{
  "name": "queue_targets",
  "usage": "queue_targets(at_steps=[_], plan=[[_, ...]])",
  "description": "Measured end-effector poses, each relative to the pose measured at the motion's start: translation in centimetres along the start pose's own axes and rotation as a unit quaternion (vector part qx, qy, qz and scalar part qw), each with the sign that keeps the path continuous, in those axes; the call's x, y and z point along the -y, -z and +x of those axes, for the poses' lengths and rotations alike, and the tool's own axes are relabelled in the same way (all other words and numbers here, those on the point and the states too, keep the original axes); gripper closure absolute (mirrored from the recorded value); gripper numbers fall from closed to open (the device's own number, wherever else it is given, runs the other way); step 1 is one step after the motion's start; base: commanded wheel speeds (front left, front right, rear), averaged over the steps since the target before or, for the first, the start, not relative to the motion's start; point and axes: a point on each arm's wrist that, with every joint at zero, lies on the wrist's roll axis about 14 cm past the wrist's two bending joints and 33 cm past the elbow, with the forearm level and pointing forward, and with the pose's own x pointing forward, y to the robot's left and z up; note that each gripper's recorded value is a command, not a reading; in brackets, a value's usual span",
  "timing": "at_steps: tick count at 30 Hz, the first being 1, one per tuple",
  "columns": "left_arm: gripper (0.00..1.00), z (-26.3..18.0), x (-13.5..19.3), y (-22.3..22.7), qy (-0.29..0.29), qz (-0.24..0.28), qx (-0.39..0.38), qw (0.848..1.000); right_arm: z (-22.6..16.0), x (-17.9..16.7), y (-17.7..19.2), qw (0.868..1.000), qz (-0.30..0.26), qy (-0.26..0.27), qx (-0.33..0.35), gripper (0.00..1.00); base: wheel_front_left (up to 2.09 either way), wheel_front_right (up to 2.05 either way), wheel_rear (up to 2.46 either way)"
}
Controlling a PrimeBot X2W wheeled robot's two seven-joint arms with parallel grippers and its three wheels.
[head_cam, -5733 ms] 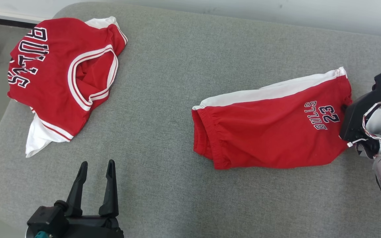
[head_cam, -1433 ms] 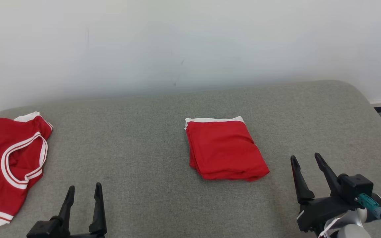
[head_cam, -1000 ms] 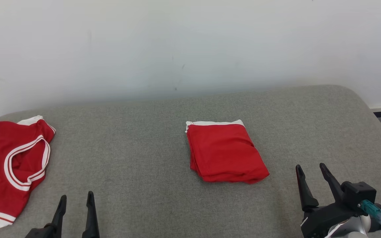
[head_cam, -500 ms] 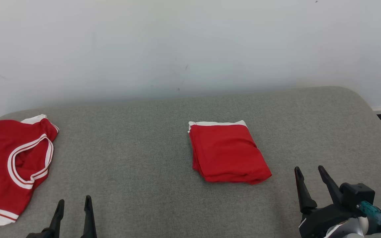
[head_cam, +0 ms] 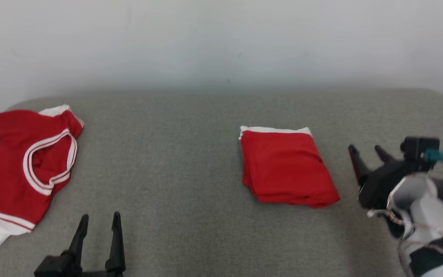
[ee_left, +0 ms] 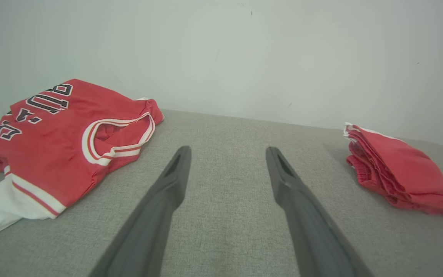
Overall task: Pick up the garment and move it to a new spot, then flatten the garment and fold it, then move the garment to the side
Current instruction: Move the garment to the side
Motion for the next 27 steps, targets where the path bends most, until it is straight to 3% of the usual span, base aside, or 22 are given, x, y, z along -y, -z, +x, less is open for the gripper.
queue_targets(at_steps=[3, 6, 7, 13, 17, 18, 19, 20, 27], plan=[[0.00, 0.8, -0.4, -0.1, -0.004, 0.002, 0.001, 1.000, 2.6, 0.7, -0.3, 0.999, -0.009, 0.005, -0.041, 0.00, 0.00, 0.00, 0.00], [0.00, 1.0, -1.1, 0.4, -0.013, 0.005, -0.005, 1.000, 4.7, 0.9, 1.6, 0.994, 0.015, 0.012, -0.108, 0.00, 0.00, 0.00, 0.00], [0.00, 1.1, -1.8, 0.5, -0.023, 0.006, -0.008, 1.000, 5.9, 0.3, 3.2, 0.987, 0.015, 0.006, -0.158, 0.00, 0.00, 0.00, 0.00], [0.00, 0.8, -3.9, 1.4, -0.054, 0.011, -0.025, 0.998, 7.8, -1.1, 8.5, 0.958, 0.014, -0.005, -0.287, 0.00, 0.00, 0.00, 0.00], [0.00, 0.5, -5.0, 2.1, -0.071, 0.015, -0.037, 0.997, 8.9, -1.6, 10.5, 0.944, 0.002, -0.010, -0.330, 0.00, 0.00, 0.00, 0.00], [0.00, 0.5, -5.1, 2.3, -0.074, 0.016, -0.039, 0.996, 9.2, -2.0, 10.8, 0.942, 0.006, -0.014, -0.336, 0.18, 0.00, 0.00, 0.00], [0.00, 0.5, -5.4, 2.4, -0.079, 0.018, -0.042, 0.996, 9.4, -2.2, 11.0, 0.940, 0.009, -0.016, -0.342, 0.75, 0.00, 0.00, 0.00], [0.00, 0.5, -5.4, 2.6, -0.081, 0.018, -0.045, 0.996, 9.7, -2.2, 11.3, 0.938, 0.008, -0.016, -0.346, 1.00, 0.00, 0.00, 0.00], [0.00, 1.8, -4.8, 3.1, -0.071, 0.019, -0.047, 0.996, 10.2, -1.6, 11.0, 0.925, -0.101, -0.022, -0.366, 1.00, 0.00, 0.00, 0.00]])
